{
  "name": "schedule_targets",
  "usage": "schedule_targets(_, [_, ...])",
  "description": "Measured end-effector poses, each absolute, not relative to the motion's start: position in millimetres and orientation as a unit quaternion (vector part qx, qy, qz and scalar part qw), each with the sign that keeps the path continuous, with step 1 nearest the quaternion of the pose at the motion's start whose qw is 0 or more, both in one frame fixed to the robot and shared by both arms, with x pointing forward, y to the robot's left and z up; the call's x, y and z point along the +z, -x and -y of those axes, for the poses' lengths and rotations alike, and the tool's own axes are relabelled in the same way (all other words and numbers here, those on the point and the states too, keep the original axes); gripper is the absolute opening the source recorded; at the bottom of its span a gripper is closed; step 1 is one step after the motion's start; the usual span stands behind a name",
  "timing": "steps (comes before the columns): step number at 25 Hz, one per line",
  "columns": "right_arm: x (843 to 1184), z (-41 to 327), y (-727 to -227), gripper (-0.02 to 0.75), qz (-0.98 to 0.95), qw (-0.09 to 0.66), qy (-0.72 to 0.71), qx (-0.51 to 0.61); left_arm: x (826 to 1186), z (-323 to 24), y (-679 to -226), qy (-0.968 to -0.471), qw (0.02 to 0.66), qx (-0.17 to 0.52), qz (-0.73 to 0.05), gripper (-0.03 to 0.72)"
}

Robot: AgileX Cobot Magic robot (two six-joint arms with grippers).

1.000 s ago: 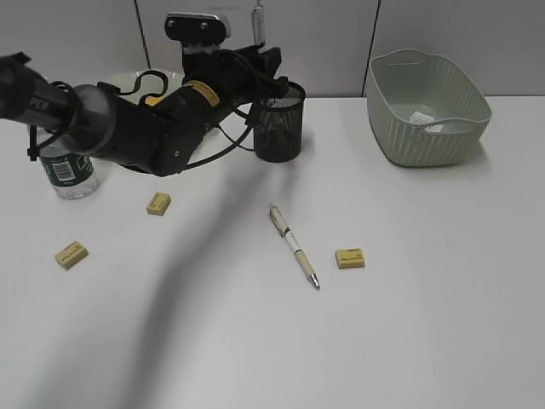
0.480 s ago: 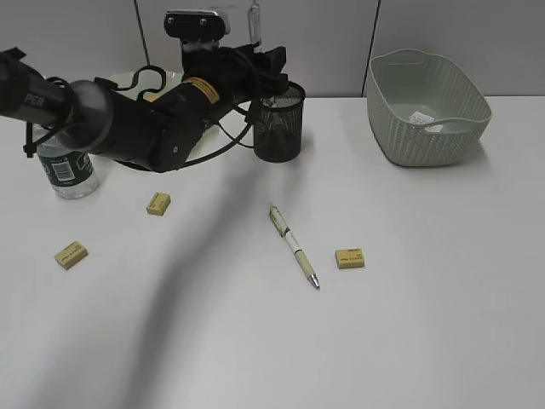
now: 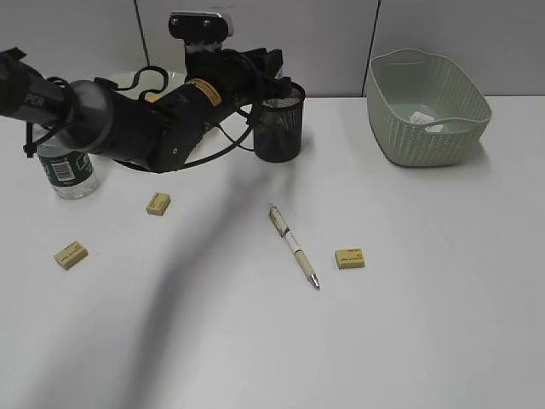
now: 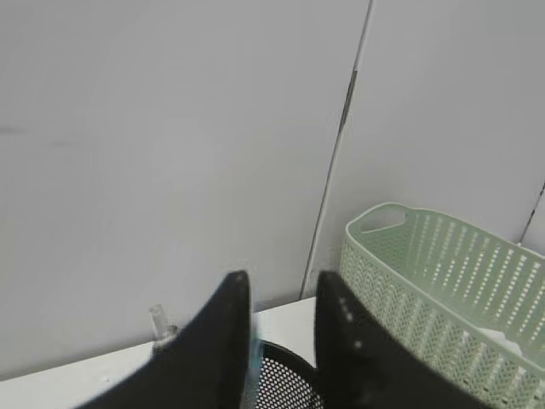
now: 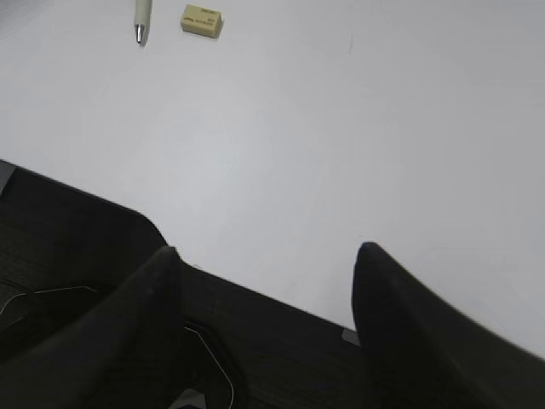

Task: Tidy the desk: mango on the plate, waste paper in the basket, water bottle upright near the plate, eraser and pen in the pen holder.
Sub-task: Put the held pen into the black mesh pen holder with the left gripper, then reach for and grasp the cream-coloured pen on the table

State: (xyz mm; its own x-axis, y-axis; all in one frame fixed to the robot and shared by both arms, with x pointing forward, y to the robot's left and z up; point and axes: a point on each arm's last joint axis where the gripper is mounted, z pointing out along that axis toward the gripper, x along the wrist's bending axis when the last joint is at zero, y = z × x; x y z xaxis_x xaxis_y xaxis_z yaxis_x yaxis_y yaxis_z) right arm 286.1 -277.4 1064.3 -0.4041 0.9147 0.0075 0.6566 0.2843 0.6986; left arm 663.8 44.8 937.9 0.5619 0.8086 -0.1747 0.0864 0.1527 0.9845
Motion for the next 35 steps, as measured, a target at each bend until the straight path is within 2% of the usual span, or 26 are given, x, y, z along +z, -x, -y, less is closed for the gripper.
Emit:
schedule_targets(3, [1064,277,-286,0.497,-0.775,0.203,-0.507,0.318,934,-44,-664,-0.593,0.657,0.273,-0.377,0.062])
schedule_targets(6, [1064,277,-286,0.497,-0.775,0.203,-0.507,0.317,927,-44,-664,-0.595,0.655,0.272,-0.378,0.025])
schedule_targets(16, [1064,278,-286,0.496,-0.775,0.206,-0.507,0.315,939,-44,-663,-0.594,0.661,0.275,-0.368,0.069])
schedule_targets(20, [1064,278,-286,0.496,-0.775,0.206,-0.507,0.315,967,-44,-658,-0.626,0.638,0.278,-0.353,0.094])
schedule_targets(23, [1064,278,-286,0.496,-0.776,0.207,-0.507,0.315,987,-50,-652,-0.665,0.586,0.274,-0.373,0.114])
schedule_targets(26, [1064,278,-286,0.496,-0.776,0.207,-0.506,0.315,1003,-61,-643,-0.706,0.515,0.264,-0.409,0.160])
schedule_targets(32, [1063,277,-289,0.496,-0.777,0.202,-0.510,0.309,1032,-90,-612,-0.767,0.356,0.231,-0.481,0.445])
schedule_targets(35, [1062,275,-293,0.496,-0.780,0.195,-0.514,0.299,1035,-104,-595,-0.787,0.270,0.200,-0.517,0.493])
